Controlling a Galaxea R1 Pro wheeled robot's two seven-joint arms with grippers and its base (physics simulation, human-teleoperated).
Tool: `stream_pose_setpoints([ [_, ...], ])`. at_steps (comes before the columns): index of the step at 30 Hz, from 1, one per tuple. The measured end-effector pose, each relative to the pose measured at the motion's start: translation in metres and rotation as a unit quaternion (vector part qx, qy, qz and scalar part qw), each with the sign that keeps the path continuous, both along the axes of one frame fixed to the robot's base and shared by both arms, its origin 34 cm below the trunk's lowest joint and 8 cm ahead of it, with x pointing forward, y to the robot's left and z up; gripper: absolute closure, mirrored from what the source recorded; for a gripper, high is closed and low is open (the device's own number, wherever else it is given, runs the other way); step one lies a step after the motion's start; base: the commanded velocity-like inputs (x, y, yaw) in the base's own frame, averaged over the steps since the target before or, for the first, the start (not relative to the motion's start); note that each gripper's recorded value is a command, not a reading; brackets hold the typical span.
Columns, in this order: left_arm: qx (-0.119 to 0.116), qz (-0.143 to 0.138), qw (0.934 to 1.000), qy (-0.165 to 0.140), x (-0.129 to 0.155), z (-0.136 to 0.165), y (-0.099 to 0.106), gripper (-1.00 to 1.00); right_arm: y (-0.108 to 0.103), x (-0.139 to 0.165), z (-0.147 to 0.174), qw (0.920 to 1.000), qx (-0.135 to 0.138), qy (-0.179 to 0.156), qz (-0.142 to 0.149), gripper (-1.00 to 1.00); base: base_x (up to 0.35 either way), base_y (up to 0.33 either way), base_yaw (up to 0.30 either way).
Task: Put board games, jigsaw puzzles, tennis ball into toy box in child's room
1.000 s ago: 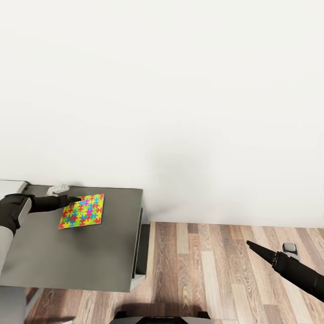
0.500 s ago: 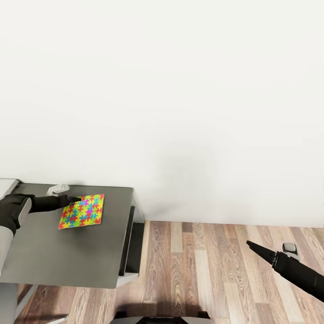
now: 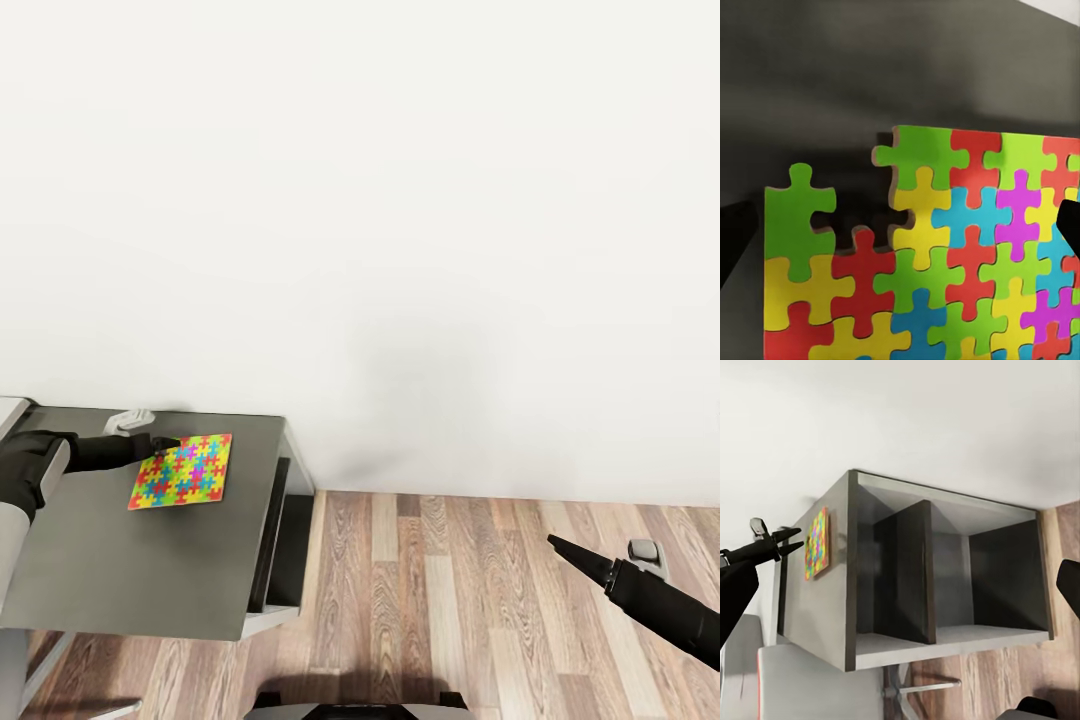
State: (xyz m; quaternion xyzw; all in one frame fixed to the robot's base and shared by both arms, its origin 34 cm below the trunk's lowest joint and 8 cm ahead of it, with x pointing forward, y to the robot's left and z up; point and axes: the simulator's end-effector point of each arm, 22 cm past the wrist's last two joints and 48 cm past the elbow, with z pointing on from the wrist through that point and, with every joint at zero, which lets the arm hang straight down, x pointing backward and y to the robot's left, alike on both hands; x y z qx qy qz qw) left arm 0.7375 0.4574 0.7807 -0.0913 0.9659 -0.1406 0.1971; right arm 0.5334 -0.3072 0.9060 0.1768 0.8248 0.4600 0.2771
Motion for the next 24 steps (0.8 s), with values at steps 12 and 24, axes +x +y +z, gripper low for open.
stream_pose_setpoints([
  [12,0.000,0.000,1.0000,0.000,0.0000,0.0000,0.0000,-1.00,-0.0010,-0.0002,-0.0005,1.0000,0.000,0.001,-0.001,-1.00,0.000,-0.002,0.000],
  [24,-0.001,0.000,1.0000,0.000,0.0001,0.0001,-0.0005,-1.00,-0.0014,-0.0003,-0.0004,1.0000,0.000,0.001,-0.002,-1.00,0.000,0.000,0.000],
])
